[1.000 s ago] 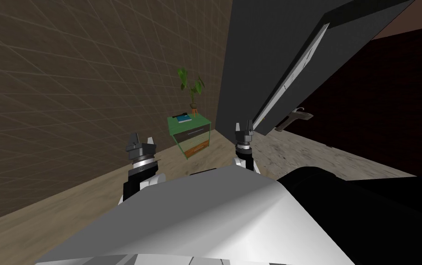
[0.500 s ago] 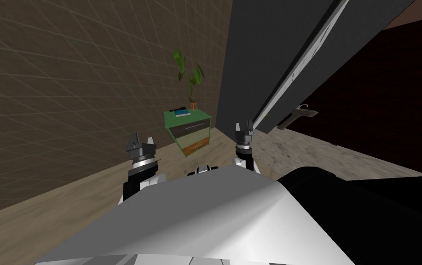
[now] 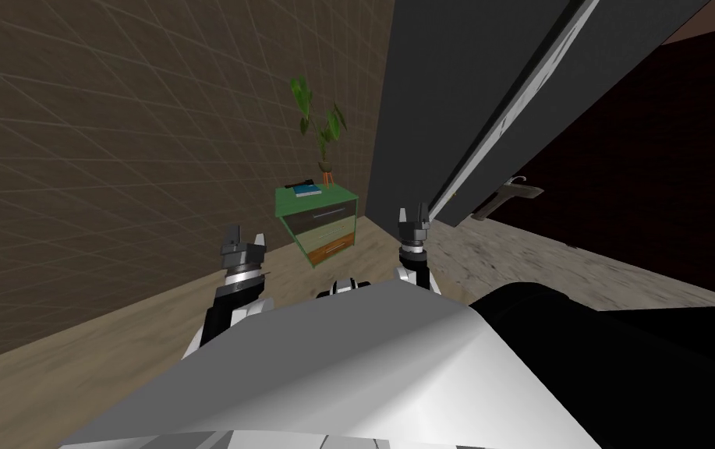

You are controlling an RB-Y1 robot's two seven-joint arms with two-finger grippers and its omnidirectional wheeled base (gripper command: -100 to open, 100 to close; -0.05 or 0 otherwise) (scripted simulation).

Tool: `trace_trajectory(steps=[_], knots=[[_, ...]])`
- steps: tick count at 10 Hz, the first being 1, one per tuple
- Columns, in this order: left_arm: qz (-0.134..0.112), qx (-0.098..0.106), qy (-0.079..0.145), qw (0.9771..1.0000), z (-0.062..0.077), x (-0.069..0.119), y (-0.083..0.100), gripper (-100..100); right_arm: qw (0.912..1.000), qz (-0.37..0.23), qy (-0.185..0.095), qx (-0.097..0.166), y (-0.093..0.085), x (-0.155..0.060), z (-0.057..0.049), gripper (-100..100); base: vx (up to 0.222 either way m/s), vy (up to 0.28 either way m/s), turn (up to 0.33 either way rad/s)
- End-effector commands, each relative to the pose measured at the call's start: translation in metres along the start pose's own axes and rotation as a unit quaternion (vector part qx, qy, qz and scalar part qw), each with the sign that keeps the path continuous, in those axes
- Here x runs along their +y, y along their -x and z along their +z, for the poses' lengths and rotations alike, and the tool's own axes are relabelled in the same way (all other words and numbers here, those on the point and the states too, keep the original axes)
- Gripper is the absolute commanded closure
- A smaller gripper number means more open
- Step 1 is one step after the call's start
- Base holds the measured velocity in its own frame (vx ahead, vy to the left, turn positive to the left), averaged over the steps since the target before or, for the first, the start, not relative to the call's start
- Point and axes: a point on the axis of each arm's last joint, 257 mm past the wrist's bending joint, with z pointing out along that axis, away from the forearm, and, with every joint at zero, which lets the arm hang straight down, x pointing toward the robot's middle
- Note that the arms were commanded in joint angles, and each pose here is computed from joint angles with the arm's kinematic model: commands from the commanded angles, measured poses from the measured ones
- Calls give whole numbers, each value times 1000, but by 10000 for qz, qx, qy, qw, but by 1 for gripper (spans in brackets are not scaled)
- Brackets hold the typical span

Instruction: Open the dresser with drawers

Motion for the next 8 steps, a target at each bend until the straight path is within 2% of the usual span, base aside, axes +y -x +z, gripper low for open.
trace_trajectory(steps=[1,4,8], knots=[[92,142,110,9998,-2,15,2,-100,10000,0,0,0,0,0,0,0,106,-63,15],[118,162,268,9994,-7,36,8,-100,10000,0,0,0,0,0,0,0,122,-61,19],[79,63,508,9987,-17,68,18,-100,10000,0,0,0,0,0,0,0,117,-59,19]])
